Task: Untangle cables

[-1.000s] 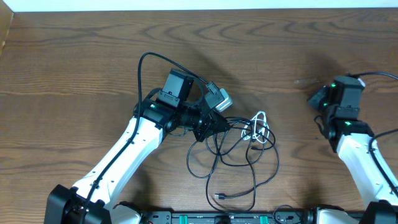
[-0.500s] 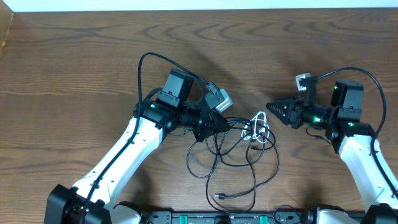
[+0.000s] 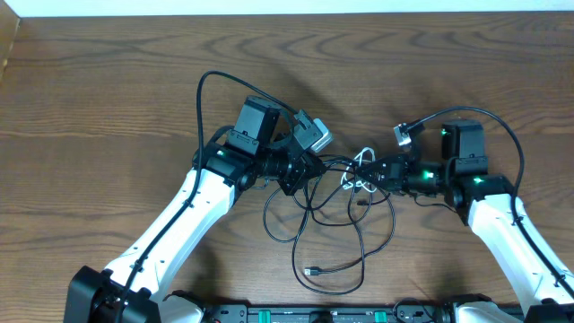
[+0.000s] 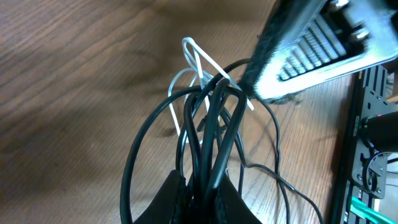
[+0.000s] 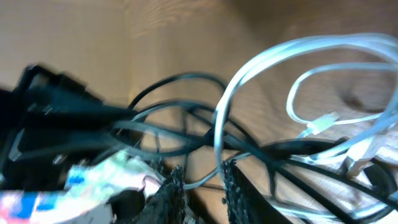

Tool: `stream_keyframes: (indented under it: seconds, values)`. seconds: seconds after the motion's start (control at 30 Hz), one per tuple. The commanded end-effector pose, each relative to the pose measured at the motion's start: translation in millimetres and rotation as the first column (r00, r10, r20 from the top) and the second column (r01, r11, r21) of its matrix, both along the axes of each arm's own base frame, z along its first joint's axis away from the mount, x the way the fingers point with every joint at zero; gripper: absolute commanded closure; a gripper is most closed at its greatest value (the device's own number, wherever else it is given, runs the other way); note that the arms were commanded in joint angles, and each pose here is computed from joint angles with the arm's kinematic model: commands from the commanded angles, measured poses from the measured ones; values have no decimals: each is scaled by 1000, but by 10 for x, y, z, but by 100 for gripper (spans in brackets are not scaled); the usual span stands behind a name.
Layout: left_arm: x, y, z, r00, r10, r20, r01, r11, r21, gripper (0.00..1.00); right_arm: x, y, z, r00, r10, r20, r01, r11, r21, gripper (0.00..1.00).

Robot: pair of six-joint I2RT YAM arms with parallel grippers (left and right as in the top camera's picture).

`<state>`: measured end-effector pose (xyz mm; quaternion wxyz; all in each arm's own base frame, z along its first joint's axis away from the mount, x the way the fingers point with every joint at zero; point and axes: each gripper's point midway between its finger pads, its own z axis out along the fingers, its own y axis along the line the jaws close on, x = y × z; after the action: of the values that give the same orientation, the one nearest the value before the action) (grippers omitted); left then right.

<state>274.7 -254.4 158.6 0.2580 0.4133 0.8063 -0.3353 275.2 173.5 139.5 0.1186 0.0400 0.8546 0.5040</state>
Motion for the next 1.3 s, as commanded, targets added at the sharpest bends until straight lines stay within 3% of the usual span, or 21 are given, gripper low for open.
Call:
stream_keyframes:
  seconds: [0.0, 0.17, 0.43, 0.57, 0.7, 0.8, 0.83, 0.93, 1.03, 1.27]
  values:
    - [-34, -41, 53, 1000, -14, -21, 14, 999, -30, 93, 156, -67, -40, 990, -132, -46, 129, 990, -58, 78]
    - [-40, -38, 47, 1000, -14, -24, 14, 1000, -28, 93, 211, -64, -6, 986, -160, -53, 157, 987, -43, 77]
    - [-37, -40, 49, 1000, -14, -23, 14, 999, -29, 93, -86, 182, -109, 1000, 7, -22, -9, 995, -97, 78]
    - [-81, -73, 86, 999, -37, -35, 35, 998, -57, 92, -20, 222, -98, 999, 12, 30, -8, 994, -110, 77]
    - [-125, -102, 119, 997, -60, -49, 55, 995, -84, 93, -18, 308, -159, 999, 34, 22, -31, 994, -107, 84]
    - [-124, -103, 121, 997, -60, -47, 56, 995, -84, 92, -101, 435, -257, 996, 86, -13, -87, 992, -95, 99]
    - [-123, -102, 120, 997, -60, -48, 55, 995, -84, 92, -136, 499, -221, 992, 126, -4, -126, 990, -60, 99]
    - [-134, -94, 107, 997, -58, -55, 53, 995, -79, 92, -197, 645, 97, 955, 260, 144, -274, 958, 87, 99]
    - [-64, 40, -48, 999, 12, -51, -11, 1000, 26, 92, -162, 399, 849, 869, 307, 389, -434, 849, 300, 99]
    - [-63, 107, -125, 997, 38, -62, -33, 997, 74, 93, 279, -324, 1408, 866, 99, 491, -281, 907, 313, 99]
